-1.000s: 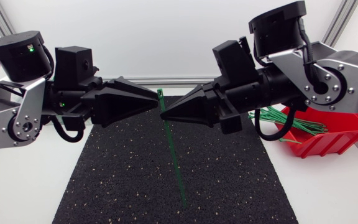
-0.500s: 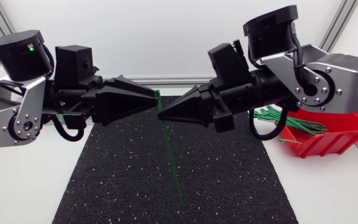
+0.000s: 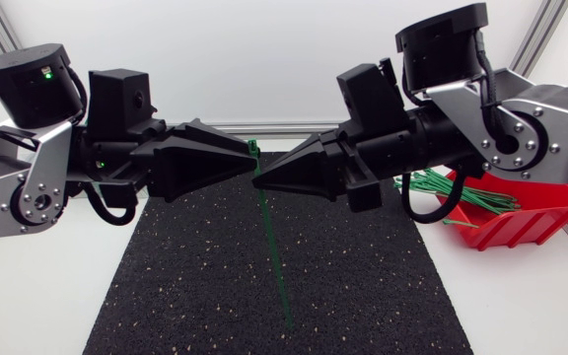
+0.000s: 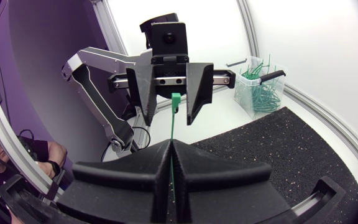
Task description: Take a green cable tie from the red box, thread the tail through the head to close it, then place it in the transparent bin on the left.
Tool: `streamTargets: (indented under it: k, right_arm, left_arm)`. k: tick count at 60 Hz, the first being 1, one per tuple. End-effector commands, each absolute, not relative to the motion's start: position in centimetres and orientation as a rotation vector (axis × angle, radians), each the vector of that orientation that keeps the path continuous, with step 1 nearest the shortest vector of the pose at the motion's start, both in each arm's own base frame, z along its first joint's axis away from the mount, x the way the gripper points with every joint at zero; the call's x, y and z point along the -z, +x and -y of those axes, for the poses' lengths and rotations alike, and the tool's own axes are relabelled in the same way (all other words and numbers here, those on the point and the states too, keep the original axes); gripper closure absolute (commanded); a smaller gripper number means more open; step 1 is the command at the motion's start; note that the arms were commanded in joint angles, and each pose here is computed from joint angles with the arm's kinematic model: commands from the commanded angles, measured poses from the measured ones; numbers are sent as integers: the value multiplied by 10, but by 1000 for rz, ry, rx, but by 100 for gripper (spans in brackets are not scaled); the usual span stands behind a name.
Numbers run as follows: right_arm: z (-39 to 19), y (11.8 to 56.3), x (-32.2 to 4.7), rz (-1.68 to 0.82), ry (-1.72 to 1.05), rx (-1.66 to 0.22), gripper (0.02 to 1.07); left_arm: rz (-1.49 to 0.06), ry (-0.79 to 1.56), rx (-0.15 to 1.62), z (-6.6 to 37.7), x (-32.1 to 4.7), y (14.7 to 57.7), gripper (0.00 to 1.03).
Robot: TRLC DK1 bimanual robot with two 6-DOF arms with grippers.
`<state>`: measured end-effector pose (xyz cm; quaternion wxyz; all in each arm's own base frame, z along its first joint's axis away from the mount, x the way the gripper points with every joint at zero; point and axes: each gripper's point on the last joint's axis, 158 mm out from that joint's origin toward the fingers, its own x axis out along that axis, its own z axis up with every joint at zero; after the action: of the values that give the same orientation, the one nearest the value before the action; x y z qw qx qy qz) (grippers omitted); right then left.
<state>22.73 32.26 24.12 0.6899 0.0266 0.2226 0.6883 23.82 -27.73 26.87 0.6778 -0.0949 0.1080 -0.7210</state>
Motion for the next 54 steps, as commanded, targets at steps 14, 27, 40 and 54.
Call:
streamTargets:
  k: [14,27,40,54]
  right_arm:
    - [-320,223,-237,-516,83,-1539,101]
    - [-319,226,-231,-525,88,-1535,101]
    - [-317,228,-230,-527,93,-1532,101]
    - [-317,230,-232,-521,97,-1531,101]
  left_arm:
    - [-291,-264,1591,278,-266,240,65]
    - [-298,-265,1595,281,-263,237,65]
    - [-303,-267,1594,281,-260,236,67]
    - [-311,-270,1593,281,-257,235,70]
